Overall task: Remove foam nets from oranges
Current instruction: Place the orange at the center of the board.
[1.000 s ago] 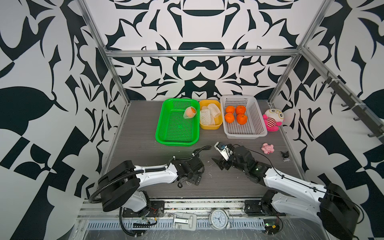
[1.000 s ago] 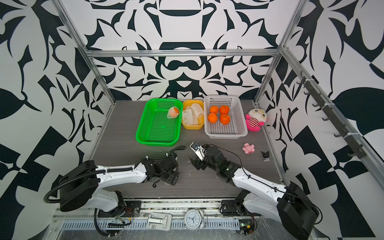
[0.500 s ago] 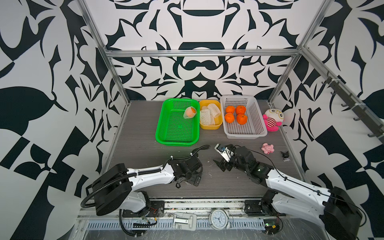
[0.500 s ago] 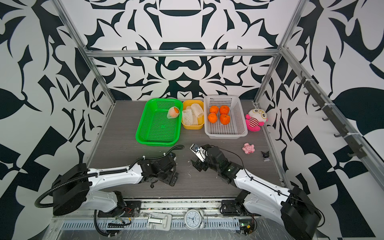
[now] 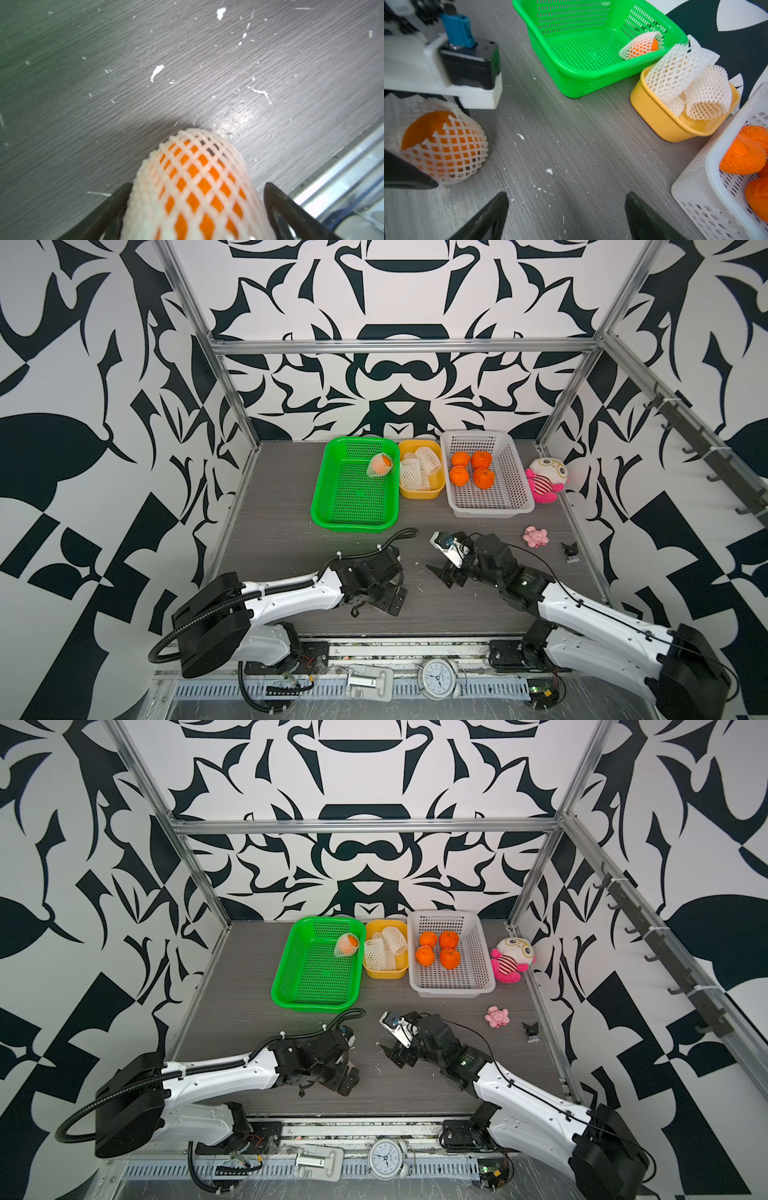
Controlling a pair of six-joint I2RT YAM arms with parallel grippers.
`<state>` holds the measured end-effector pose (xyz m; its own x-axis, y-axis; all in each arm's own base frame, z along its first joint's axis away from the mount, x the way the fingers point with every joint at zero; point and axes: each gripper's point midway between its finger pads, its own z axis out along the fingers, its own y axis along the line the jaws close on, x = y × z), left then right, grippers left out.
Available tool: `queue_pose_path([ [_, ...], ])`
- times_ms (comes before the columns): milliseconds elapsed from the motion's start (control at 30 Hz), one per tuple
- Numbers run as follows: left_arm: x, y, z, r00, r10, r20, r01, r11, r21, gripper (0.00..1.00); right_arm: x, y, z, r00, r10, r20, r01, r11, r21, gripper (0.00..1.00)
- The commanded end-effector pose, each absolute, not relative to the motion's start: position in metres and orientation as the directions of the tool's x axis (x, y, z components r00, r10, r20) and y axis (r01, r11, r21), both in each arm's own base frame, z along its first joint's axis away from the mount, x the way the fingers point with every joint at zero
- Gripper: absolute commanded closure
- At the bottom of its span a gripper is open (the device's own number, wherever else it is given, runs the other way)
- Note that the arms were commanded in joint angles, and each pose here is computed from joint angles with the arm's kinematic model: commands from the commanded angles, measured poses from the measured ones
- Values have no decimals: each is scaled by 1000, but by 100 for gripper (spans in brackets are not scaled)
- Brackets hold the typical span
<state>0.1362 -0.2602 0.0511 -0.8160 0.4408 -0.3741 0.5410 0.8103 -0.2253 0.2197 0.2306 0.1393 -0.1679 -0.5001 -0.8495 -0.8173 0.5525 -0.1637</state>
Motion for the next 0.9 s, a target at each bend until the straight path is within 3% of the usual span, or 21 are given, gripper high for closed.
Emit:
queue_pose_path([
  [0,130,-257,56,-818,445,-365,545,802,-244,1,209,237,146,-159,-459,-874,-844,522,-120,9],
  [400,140,-258,86,-815,387,-432,530,799,-284,1,183,259,155,-114,-391,-913,-927,373,-44,9],
  [567,149,-261,95,-819,345,-459,514,796,-320,1,156,277,165,-50,-270,-962,-975,222,-12,9],
  [867,154,-266,100,-839,294,-458,490,774,-401,0,142,290,137,11,-344,-939,-991,124,-57,6],
])
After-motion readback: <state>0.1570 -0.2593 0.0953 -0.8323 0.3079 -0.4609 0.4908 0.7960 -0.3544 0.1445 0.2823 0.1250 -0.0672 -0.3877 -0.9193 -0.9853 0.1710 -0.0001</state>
